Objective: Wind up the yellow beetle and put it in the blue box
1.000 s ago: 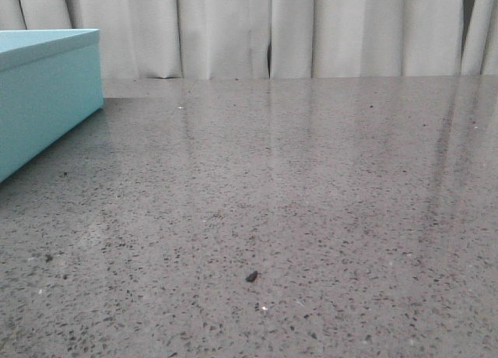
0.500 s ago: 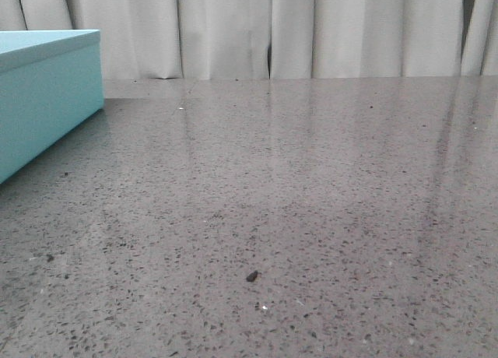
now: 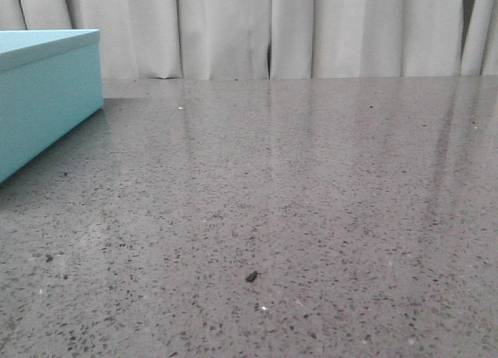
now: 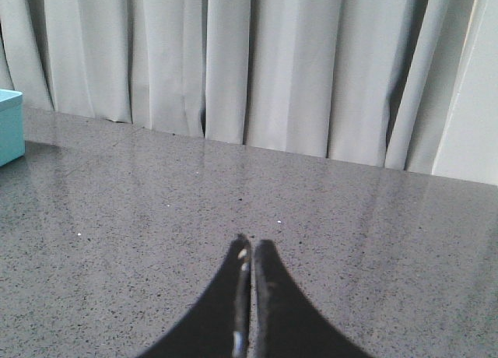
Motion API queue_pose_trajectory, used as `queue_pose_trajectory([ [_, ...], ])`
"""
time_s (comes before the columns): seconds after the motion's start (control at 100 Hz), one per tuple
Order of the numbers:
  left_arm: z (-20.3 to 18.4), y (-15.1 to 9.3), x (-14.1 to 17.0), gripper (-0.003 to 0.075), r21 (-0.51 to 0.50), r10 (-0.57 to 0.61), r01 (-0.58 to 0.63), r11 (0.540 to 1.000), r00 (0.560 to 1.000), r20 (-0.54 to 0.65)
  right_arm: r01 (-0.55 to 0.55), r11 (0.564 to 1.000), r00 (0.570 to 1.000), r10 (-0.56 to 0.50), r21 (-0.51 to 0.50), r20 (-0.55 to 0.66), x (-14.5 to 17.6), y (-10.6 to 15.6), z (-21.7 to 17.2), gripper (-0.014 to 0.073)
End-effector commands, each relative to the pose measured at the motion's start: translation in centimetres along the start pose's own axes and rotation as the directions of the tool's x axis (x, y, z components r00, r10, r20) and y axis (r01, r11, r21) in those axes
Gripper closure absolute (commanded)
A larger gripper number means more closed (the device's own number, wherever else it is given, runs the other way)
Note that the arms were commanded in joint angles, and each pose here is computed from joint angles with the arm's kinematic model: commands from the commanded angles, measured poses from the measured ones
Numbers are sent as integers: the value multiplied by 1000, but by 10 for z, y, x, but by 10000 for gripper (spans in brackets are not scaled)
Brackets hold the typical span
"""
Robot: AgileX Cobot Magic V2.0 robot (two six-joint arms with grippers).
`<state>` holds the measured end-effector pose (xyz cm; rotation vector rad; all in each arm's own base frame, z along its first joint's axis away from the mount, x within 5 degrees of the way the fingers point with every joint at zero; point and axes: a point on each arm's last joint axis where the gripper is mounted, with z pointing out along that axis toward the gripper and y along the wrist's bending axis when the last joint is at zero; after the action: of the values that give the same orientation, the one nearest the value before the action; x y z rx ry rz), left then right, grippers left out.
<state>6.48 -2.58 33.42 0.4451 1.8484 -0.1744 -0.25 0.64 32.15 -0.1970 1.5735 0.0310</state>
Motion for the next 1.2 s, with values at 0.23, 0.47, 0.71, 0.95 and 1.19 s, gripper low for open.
queue_pose_trajectory([
  [0.23, -3, 1, -14, 739, -2, -17, 17, 1000, 995, 100, 17, 1000, 993, -20, 23, 120, -13, -2, -7, 644],
  [0.47, -1, 1, -13, 739, -6, -18, 19, 1000, 993, 116, 17, 1000, 993, -20, 23, 120, -13, -2, -7, 644],
  [0.71, 4, 4, 23, 739, -115, 2, 34, 993, 954, 299, 17, 1000, 993, -20, 23, 120, -13, -2, -7, 644],
  [0.95, 9, -2, 98, 739, -184, -57, 136, 974, 922, 384, 17, 1000, 993, -20, 23, 120, -13, -2, -7, 644],
  [1.19, 27, -3, 133, 739, -201, -84, 146, 969, 955, 286, 17, 1000, 993, -20, 23, 120, -13, -2, -7, 644],
])
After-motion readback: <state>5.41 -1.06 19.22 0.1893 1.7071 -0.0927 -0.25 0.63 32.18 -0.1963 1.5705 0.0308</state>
